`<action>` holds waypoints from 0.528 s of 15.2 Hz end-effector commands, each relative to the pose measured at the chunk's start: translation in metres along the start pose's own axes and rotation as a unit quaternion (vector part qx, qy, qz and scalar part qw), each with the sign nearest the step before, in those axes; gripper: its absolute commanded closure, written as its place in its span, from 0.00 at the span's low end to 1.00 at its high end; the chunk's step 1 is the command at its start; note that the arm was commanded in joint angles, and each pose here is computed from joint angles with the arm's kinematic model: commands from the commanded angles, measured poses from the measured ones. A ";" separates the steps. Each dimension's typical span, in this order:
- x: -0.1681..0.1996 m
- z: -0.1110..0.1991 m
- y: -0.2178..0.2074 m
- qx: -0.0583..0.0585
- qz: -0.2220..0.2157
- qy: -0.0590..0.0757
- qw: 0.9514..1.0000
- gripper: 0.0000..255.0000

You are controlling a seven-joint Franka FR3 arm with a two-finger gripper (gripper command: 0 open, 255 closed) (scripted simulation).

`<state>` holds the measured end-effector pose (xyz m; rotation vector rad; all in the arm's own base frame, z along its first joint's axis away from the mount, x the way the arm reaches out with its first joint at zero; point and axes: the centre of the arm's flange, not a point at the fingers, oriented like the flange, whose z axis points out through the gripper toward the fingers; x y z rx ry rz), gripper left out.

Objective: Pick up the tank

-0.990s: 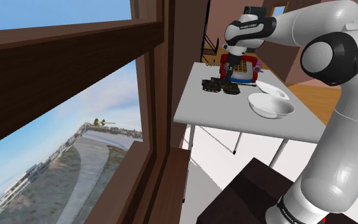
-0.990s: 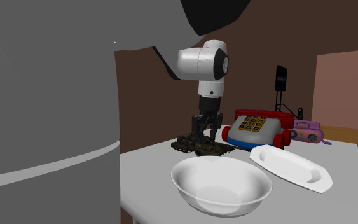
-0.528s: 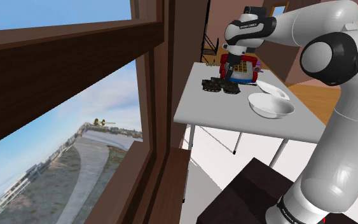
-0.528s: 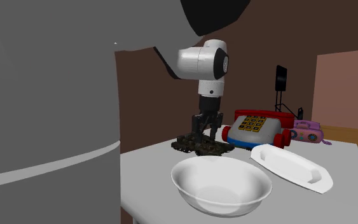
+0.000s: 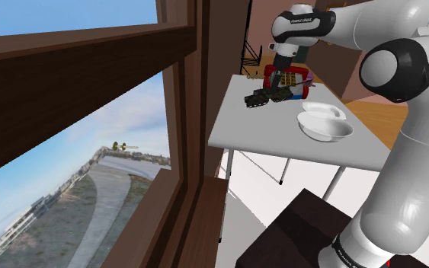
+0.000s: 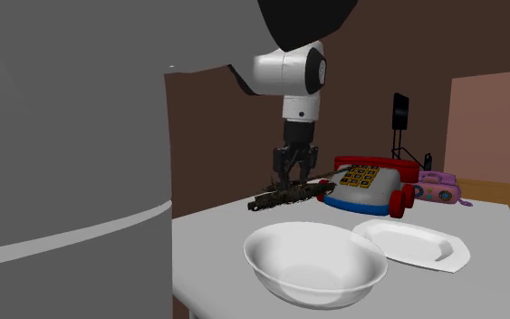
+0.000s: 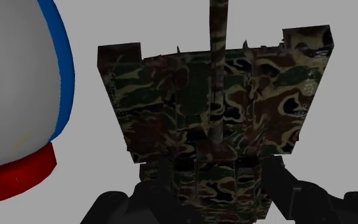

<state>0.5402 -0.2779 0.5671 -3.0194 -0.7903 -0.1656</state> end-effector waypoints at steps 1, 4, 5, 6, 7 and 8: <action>0.002 -0.011 0.000 0.000 0.000 0.000 1.000 1.00; 0.003 -0.027 0.001 0.000 0.000 0.000 1.000 1.00; 0.004 -0.032 0.001 0.000 0.000 0.000 1.000 1.00; 0.005 -0.037 0.001 0.000 0.000 0.000 1.000 1.00; 0.005 -0.038 0.001 0.000 0.000 0.000 1.000 1.00; 0.005 -0.038 0.001 0.000 0.000 0.000 1.000 1.00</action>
